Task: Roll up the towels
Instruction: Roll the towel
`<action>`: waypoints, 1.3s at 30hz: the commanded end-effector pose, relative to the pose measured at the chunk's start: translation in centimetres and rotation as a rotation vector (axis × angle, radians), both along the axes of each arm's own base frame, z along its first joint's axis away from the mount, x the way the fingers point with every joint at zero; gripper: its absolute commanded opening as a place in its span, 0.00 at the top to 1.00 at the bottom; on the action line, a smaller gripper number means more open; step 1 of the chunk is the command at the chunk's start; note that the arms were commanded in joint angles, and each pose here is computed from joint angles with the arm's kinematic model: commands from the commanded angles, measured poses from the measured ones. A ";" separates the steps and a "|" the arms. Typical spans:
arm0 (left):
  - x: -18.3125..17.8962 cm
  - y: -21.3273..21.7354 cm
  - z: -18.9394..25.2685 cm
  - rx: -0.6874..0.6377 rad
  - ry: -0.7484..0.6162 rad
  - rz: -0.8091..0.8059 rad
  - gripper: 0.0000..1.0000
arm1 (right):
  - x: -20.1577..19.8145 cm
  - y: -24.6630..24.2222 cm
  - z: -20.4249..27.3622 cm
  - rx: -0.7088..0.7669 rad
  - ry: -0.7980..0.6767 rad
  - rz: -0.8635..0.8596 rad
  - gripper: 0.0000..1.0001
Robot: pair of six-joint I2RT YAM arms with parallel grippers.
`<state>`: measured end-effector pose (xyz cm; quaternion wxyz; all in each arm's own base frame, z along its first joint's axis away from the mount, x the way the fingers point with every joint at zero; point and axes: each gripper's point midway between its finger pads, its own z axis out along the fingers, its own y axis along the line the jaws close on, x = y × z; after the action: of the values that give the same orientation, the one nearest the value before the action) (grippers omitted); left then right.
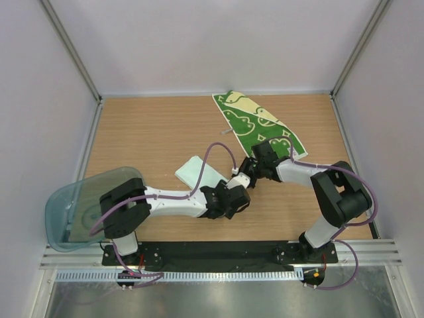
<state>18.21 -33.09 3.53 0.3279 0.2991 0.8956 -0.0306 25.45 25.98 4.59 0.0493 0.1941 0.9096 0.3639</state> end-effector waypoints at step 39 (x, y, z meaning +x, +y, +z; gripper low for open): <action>0.0 1.2 1.7 -0.162 0.063 -0.006 1.00 | 0.0 -0.4 0.5 0.051 0.043 0.008 0.94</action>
<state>18.17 -30.98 3.00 0.3282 0.2850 0.8993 -0.0478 25.09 25.74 4.91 0.0186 0.2056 0.8992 0.3856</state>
